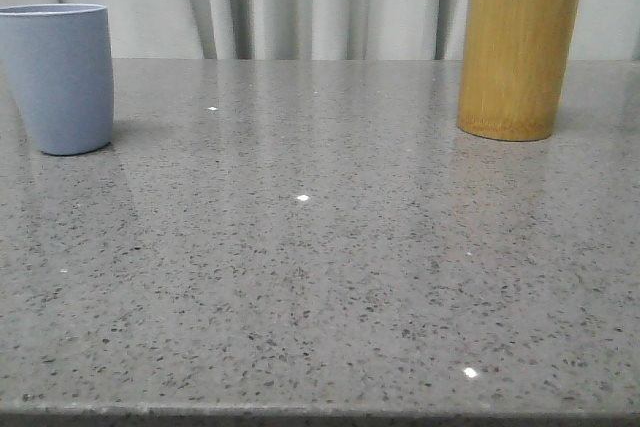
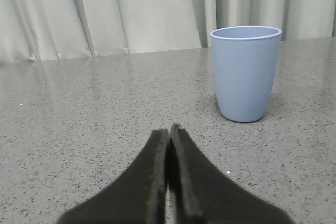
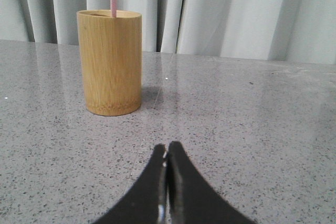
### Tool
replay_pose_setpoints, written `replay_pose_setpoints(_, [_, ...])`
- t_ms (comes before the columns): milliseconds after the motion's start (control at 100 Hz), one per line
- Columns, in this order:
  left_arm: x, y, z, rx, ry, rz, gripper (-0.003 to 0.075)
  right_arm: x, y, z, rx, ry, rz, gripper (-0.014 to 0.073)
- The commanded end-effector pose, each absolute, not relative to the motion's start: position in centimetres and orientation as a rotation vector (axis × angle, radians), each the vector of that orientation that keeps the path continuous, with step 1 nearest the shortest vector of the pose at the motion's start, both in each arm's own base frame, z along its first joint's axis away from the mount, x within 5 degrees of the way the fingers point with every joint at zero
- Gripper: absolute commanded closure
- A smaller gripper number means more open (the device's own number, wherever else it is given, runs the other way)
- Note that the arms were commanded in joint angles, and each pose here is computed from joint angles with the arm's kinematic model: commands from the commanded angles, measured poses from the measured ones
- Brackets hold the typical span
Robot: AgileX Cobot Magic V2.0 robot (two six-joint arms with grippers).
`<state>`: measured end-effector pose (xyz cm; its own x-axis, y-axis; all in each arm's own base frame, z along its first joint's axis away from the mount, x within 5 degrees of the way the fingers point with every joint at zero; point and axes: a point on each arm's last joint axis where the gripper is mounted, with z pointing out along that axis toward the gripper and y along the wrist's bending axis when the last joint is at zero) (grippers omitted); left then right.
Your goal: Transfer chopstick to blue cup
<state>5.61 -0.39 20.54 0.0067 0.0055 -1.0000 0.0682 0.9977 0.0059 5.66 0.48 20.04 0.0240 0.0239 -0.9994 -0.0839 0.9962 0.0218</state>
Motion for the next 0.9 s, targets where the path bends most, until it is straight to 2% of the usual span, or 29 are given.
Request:
replay_pose_setpoints(0, [5.3,-0.3,21.1,0.045,1.456,-0.054,0.0739,5.4,0.4,20.9,-0.042,1.437,0.074,0.0663])
replay_pose_setpoints(100, [5.3,-0.3,21.1,0.045,1.456,-0.054,0.0739,5.3,0.4,21.5,-0.039,1.383,0.074,0.0663])
replay_pose_setpoints(290, [5.0,-0.3,22.6,0.04,1.358,-0.056,0.0739,4.8,0.3,23.9,-0.025,1.256,0.082,0.0663])
replay_pose_setpoints(440, [4.8,-0.3,24.9,0.011,1.425,-0.1,0.0739,4.3,0.4,27.5,-0.034,1.351,0.091,0.0663])
replay_pose_setpoints(540, [4.6,-0.5,28.0,-0.032,1.441,-0.175,0.0739,4.1,0.4,30.6,-0.042,1.425,0.094,0.0663])
replay_pose_setpoints(630, [4.8,-0.8,31.1,-0.054,1.515,-0.248,0.0739,4.4,0.5,33.2,-0.052,1.531,0.096,0.0663])
replay_pose_setpoints(720, [5.6,-1.3,33.7,-0.044,1.664,-0.301,0.0739,5.0,0.6,35.4,-0.062,1.639,0.097,0.0663])
replay_pose_setpoints(890, [7.4,-2.2,38.5,0.01,1.919,-0.347,0.0739,6.8,0.8,38.5,-0.068,1.717,0.099,0.0663])
